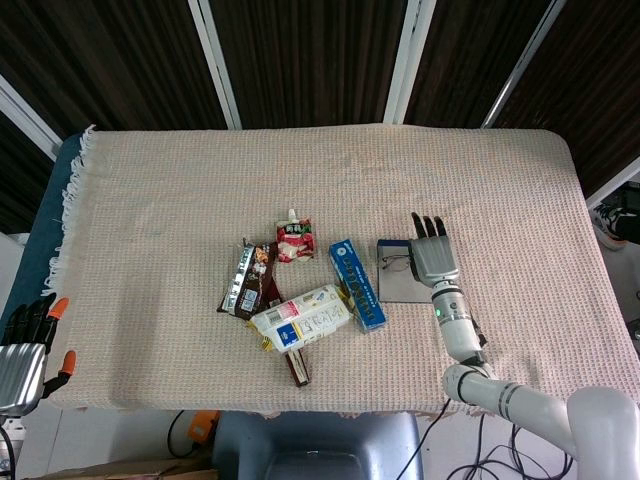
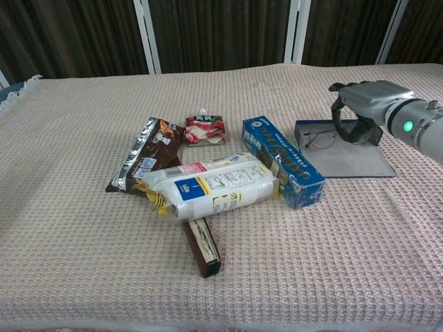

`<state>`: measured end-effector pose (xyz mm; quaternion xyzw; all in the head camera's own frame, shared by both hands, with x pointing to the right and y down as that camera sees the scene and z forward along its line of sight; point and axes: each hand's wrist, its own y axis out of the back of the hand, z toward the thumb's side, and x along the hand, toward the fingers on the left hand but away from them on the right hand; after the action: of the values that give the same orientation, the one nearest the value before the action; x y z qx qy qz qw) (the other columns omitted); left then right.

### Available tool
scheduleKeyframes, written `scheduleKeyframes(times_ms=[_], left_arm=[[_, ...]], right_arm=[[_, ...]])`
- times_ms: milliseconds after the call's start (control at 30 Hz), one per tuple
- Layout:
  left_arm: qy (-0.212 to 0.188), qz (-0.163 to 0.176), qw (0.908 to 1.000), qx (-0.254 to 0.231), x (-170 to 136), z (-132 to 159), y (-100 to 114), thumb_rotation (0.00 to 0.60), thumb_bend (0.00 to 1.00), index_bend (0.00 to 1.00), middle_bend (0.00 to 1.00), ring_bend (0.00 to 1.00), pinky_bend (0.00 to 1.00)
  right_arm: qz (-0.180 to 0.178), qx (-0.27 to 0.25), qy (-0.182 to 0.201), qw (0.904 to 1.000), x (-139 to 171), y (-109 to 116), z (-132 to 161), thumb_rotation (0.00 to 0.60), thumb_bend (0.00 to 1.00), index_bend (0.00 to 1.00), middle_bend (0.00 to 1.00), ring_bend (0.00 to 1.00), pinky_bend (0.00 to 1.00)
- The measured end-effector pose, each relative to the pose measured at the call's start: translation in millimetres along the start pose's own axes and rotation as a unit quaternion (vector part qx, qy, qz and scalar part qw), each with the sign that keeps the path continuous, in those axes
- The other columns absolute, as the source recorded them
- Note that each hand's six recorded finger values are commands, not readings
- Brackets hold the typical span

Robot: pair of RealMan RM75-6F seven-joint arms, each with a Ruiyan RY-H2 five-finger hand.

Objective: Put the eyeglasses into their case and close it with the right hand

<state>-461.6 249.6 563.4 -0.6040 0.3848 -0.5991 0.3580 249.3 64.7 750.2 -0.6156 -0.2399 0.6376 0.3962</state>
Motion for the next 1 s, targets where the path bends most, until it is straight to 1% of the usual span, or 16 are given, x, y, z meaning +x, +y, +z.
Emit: scheduleKeyframes(times_ms=[267, 633, 1000], left_arm=[[0.000, 0.000, 1.0000, -0.001, 0, 0, 0, 0.600, 0.43, 0.00, 0.00, 0.00, 0.04], [0.000, 0.000, 1.0000, -0.002, 0, -1, 1, 0.600, 0.43, 0.00, 0.00, 0.00, 0.04], [-0.001, -0.001, 1.0000, -0.002, 0, -1, 1, 0.600, 0.43, 0.00, 0.00, 0.00, 0.04]], right_arm=[[-0.005, 0.023, -0.007, 0.9997, -6, -3, 4, 0.600, 0.59, 0.71, 0.11, 0.00, 0.00], [-0.009, 0.028, -0.008, 0.9995, -11, -7, 9, 0.600, 0.59, 0.70, 0.11, 0.00, 0.00], [-0.015, 0.037, -0.018, 0.9990, -12, -6, 6, 0.600, 0.59, 0.69, 0.11, 0.00, 0.00]])
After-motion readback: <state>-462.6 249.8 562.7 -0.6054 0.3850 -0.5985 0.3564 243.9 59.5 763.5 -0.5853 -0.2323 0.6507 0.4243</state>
